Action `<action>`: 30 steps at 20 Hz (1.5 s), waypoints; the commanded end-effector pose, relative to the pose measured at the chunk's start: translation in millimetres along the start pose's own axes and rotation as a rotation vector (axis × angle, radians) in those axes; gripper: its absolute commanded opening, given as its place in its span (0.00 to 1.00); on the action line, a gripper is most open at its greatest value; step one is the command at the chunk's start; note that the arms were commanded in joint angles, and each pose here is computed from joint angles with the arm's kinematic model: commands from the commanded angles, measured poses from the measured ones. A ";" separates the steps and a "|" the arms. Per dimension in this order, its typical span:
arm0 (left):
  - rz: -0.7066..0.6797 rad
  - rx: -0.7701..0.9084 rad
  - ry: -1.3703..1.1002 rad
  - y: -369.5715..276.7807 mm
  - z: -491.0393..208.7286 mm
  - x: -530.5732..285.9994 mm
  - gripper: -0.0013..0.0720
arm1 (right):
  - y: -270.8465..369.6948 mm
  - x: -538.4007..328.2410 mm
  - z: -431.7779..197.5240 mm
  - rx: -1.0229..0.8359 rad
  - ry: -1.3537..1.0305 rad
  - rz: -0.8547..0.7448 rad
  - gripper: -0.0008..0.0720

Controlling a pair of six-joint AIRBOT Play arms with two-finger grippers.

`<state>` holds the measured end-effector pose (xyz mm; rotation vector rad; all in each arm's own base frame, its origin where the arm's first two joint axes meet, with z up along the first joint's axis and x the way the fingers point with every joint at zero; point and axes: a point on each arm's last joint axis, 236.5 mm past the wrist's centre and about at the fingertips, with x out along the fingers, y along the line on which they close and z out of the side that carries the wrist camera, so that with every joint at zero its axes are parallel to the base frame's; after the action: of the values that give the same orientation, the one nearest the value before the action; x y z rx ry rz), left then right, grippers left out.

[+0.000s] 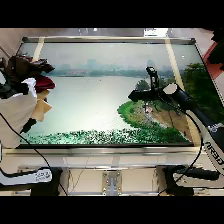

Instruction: Fold the shirts.

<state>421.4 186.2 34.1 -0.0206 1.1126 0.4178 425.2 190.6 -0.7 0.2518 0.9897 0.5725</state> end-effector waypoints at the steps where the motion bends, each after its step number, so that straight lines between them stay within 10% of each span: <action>1: -0.060 -0.014 -0.005 -11.8 2.9 18.8 0.99 | -5.7 -0.2 -2.7 -0.027 0.012 -0.025 0.77; 14: -0.137 -0.071 -0.033 -36.9 12.3 53.5 0.97 | -28.8 -1.9 13.1 -0.095 -0.052 -0.125 0.77; 15: -0.138 -0.078 -0.037 -37.5 13.3 56.5 0.88 | -28.8 -1.9 13.1 -0.094 -0.052 -0.125 0.77; 17: -0.138 -0.076 -0.045 -38.3 15.2 61.2 0.16 | -28.8 -1.9 13.1 -0.094 -0.052 -0.125 0.77; 18: -0.138 -0.074 -0.065 -38.1 19.8 61.3 0.03 | -28.8 -1.9 13.2 -0.094 -0.052 -0.125 0.76; 24: -0.301 -0.167 -0.132 -73.1 52.3 30.0 0.03 | -37.1 -5.7 32.5 -0.094 -0.132 -0.161 0.75; 30: -0.791 0.196 -0.372 -242.7 101.9 -157.8 0.03 | -45.3 -84.4 112.1 -0.106 -0.373 -0.222 0.75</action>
<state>534.2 35.9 98.7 -0.2242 0.8128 -0.0816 485.7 135.5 50.9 0.1380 0.7241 0.3988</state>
